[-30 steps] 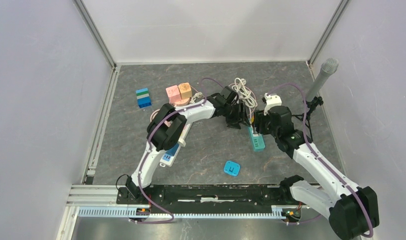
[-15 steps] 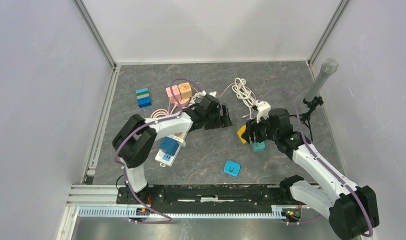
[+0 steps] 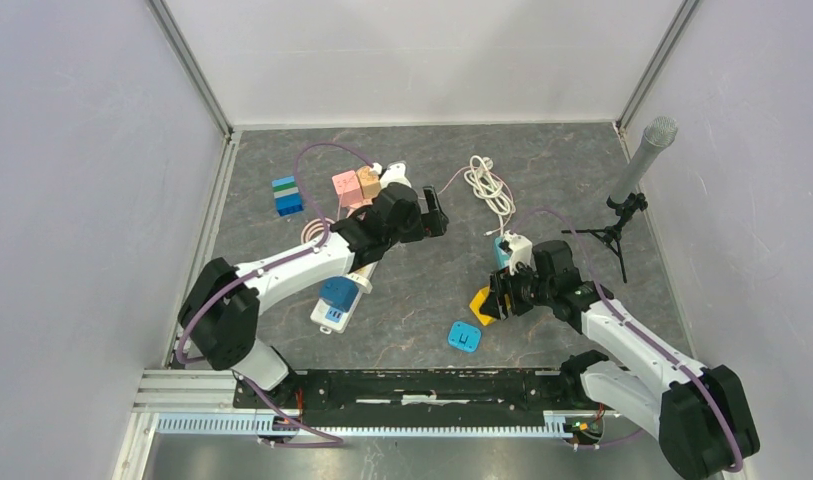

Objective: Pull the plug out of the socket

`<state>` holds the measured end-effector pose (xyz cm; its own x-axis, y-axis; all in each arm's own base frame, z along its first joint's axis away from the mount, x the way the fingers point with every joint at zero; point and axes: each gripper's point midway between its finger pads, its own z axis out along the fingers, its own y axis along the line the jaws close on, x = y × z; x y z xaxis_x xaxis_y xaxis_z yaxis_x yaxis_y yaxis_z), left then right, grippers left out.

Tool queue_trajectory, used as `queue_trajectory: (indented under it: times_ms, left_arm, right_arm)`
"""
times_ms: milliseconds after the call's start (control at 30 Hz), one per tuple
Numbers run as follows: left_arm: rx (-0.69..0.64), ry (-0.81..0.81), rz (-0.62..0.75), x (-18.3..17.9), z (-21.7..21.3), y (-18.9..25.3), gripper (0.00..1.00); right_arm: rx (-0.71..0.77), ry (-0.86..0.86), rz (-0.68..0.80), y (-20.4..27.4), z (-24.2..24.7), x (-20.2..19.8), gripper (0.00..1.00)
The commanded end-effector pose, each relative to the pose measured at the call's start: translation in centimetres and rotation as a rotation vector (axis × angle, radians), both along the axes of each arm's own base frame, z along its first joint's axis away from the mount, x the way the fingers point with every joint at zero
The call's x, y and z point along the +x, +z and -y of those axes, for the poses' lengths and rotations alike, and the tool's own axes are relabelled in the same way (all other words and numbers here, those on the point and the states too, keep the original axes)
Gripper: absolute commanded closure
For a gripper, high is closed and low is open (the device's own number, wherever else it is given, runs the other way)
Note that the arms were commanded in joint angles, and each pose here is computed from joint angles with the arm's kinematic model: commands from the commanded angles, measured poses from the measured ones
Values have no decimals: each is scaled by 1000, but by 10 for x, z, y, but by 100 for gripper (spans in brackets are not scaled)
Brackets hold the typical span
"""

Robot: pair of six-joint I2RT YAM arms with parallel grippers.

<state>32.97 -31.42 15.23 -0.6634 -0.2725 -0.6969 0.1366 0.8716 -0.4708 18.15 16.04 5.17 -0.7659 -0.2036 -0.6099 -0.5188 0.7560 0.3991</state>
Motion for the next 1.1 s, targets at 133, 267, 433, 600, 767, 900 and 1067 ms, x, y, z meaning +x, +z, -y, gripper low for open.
queue_trajectory:
  times_ms: [133,267,433,600,767,900,1067]
  left_arm:
    - [12,-2,55,-2,-10,22,0]
    - [8,0,57,-4,-13,28,0]
    - [-5,-12,82,-6,-13,45,0]
    - [4,-42,85,-9,-12,60,0]
    - [25,-41,105,-12,-22,74,0]
    - [56,-1,118,-13,-44,84,0]
    - [129,112,135,-15,-91,96,0]
  right_arm:
    - [-83,-76,-15,-9,15,4,29]
    - [-139,-149,20,-4,28,13,13]
    - [-162,-221,65,6,35,28,2]
    - [-170,-302,131,29,41,47,2]
    - [-120,-313,222,68,35,63,2]
    - [-17,-286,330,109,20,77,2]
    - [153,-234,384,146,-9,87,2]
